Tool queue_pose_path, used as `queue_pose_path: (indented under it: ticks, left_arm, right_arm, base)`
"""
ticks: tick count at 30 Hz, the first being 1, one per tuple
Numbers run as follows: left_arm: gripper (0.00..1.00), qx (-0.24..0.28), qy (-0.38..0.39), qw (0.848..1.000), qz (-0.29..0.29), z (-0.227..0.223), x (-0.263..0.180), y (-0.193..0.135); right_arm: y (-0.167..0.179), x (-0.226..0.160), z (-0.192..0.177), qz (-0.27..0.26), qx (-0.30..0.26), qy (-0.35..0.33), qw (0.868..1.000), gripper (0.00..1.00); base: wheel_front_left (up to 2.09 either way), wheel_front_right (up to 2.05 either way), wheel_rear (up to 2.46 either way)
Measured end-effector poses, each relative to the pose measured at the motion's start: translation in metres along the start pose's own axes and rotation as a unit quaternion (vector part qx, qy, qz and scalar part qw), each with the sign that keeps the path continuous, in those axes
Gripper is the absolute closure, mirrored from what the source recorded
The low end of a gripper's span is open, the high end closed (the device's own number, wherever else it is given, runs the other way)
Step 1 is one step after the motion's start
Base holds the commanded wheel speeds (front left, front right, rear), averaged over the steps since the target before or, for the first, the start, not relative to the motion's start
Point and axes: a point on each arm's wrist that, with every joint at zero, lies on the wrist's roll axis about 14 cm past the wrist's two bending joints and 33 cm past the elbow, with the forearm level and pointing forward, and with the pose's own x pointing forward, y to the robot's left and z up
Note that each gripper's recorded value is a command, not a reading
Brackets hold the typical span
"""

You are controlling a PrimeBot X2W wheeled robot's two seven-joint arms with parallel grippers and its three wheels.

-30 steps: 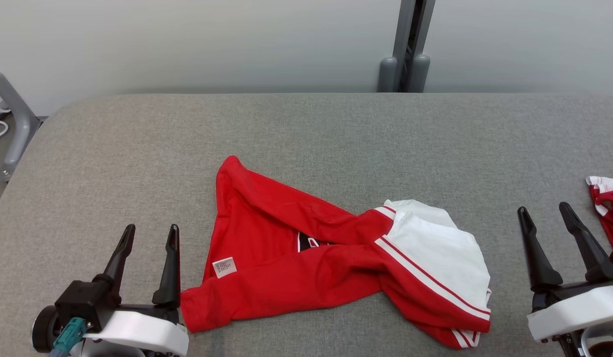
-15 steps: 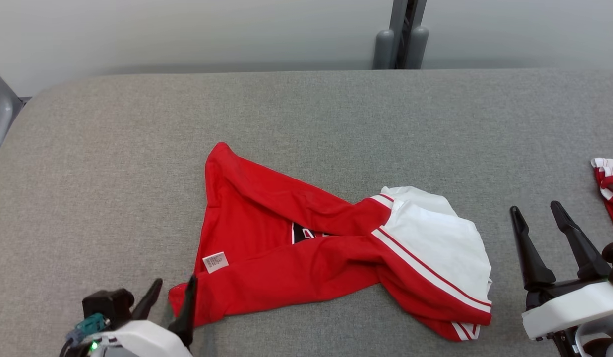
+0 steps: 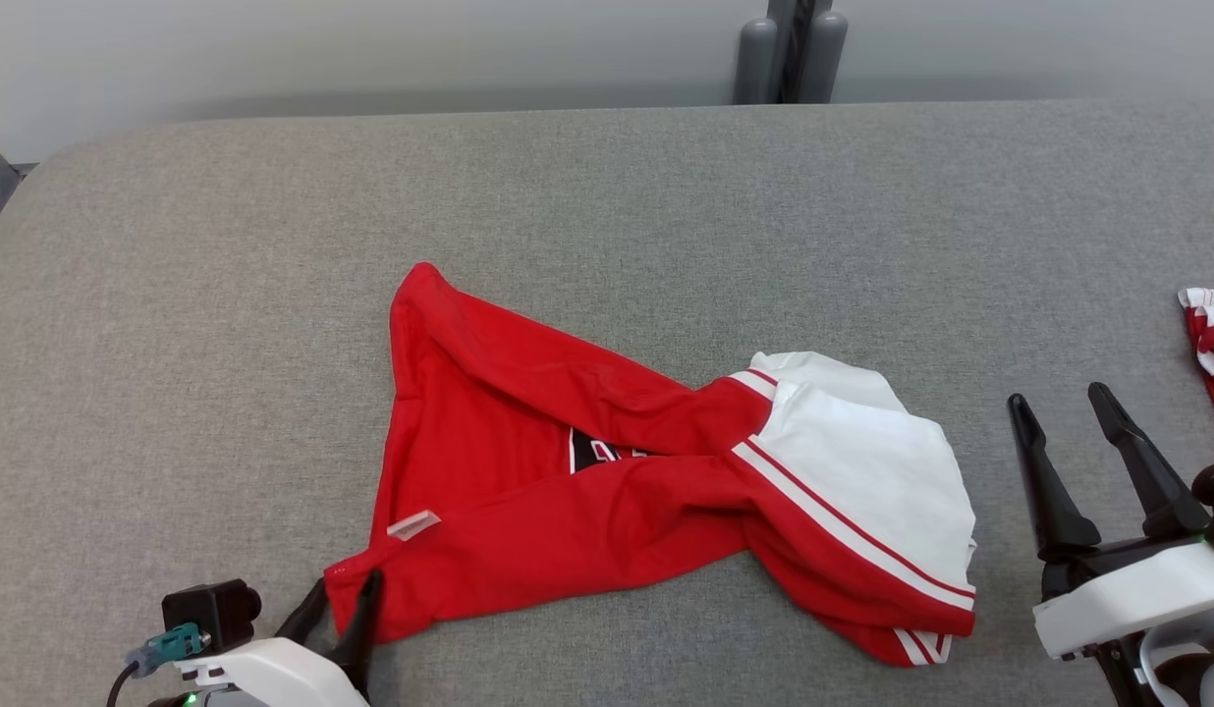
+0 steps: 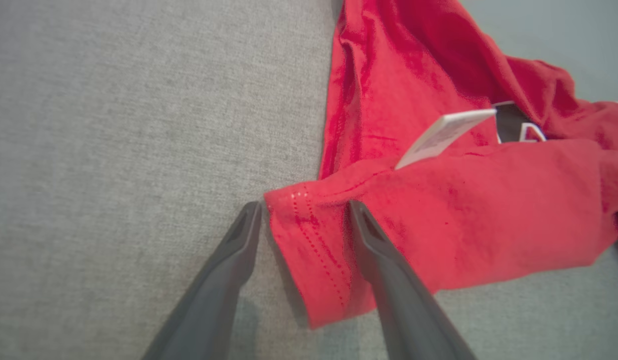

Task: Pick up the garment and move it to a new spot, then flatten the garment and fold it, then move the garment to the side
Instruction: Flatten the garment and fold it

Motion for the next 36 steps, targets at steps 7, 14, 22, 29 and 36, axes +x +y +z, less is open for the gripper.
queue_pose_path:
  ticks: [7, 14, 22, 29, 36]
  left_arm:
    - [1.0, -0.005, 0.005, 1.0, -0.007, -0.005, 0.007, 0.0]
    - [1.0, 0.008, -0.009, 1.0, -0.011, 0.003, 0.011, -0.001]
    - [1.0, 0.017, -0.025, 0.999, -0.016, 0.016, 0.016, -0.004]
    - [1.0, 0.019, -0.031, 0.999, -0.014, 0.019, 0.017, -0.003]
    - [1.0, 0.029, -0.055, 0.998, -0.022, 0.032, 0.017, -0.009]
  right_arm:
    - [-0.012, -0.001, 0.001, -0.017, 0.003, -0.001, 1.0, 0.0]
    - [-0.044, 0.003, -0.012, -0.041, -0.012, 0.035, 0.998, 0.0]
    - [-0.009, 0.021, -0.075, 0.036, 0.007, 0.15, 0.988, 0.0]
    - [0.001, 0.02, -0.118, 0.053, 0.031, 0.214, 0.975, 0.64]
    - [-0.006, 0.025, -0.11, 0.052, 0.03, 0.186, 0.981, 1.0]
  base:
    - [0.0, 0.0, 0.0]
    - [0.0, 0.0, 0.0]
    - [0.0, 0.0, 0.0]
    - [0.0, 0.0, 0.0]
    - [0.0, 0.0, 0.0]
